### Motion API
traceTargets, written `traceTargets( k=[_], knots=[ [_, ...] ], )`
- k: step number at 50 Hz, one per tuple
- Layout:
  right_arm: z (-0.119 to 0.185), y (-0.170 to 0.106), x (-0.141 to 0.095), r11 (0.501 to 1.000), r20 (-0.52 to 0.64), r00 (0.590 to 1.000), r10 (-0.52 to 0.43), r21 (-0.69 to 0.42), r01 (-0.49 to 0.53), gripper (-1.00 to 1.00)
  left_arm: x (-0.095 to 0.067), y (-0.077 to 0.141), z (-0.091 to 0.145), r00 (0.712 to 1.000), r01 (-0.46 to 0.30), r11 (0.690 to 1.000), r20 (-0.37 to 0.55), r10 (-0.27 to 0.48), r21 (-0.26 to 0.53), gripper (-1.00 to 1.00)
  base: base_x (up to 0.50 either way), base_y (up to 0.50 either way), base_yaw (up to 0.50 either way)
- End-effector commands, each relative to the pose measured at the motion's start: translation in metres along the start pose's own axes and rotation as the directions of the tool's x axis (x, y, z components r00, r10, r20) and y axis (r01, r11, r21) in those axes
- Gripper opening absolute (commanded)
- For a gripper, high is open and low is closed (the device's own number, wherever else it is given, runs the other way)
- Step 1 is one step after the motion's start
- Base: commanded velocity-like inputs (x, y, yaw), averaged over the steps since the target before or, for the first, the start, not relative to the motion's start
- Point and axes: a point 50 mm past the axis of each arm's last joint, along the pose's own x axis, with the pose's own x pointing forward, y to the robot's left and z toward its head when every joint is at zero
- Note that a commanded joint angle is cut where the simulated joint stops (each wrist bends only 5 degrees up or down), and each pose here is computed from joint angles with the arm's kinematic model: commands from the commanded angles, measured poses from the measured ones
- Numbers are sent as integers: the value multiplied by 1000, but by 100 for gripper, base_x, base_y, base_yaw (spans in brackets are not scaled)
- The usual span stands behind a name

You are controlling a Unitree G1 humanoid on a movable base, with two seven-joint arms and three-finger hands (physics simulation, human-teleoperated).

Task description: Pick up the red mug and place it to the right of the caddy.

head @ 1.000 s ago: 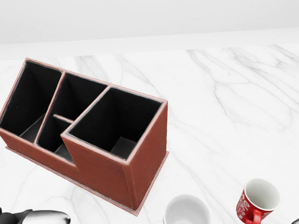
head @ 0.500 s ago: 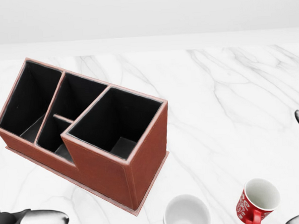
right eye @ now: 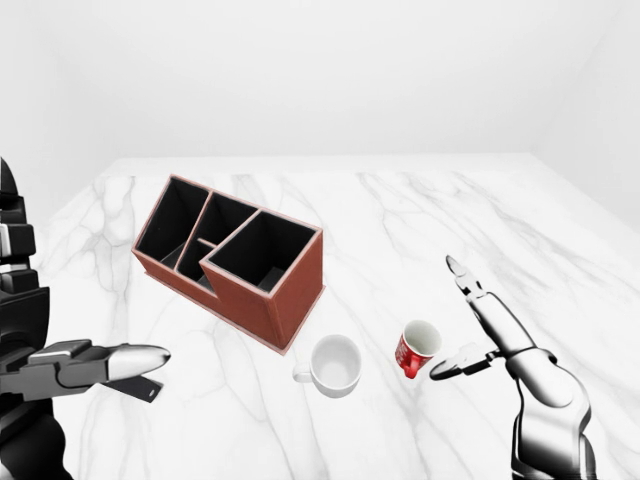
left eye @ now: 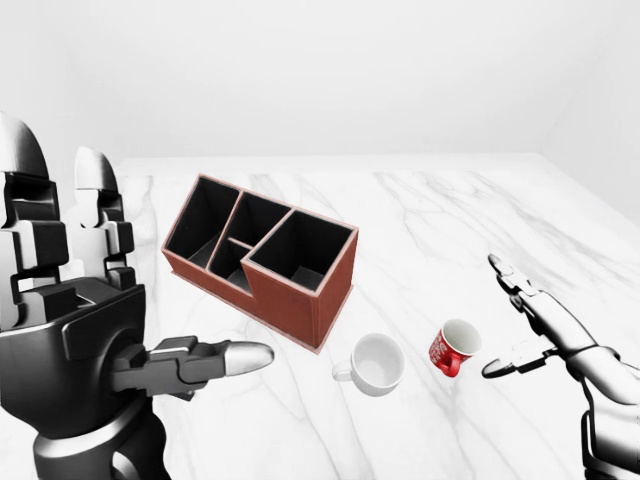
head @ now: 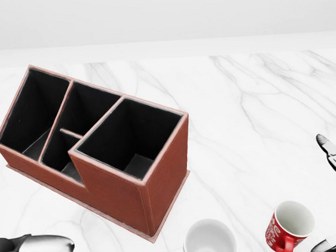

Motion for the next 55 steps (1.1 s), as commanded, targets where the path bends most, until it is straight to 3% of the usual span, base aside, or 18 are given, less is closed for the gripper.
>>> traceTargets(
  k=[1,12,27,49,55],
  knots=[
    [-37,18,32,982,-121,982,146,142,-128,100,7,0,-3,1000,-16,1000,22,16,-13,100,0,0,0],
    [-46,24,35,973,-152,970,190,165,-164,100,6,0,-11,1000,-17,1000,-15,17,-13,100,0,0,0],
    [-45,19,32,977,-150,973,175,152,-152,100,5,-1,-11,1000,-14,1000,-23,14,-12,100,0,0,0],
    [-84,30,48,932,-293,909,298,297,-209,100,5,-1,-11,1000,-13,1000,-19,13,-13,100,0,0,0],
    [-77,30,47,938,-265,920,288,272,-215,100,5,-3,-14,999,-10,1000,-36,9,-15,100,0,0,0]
  ],
)
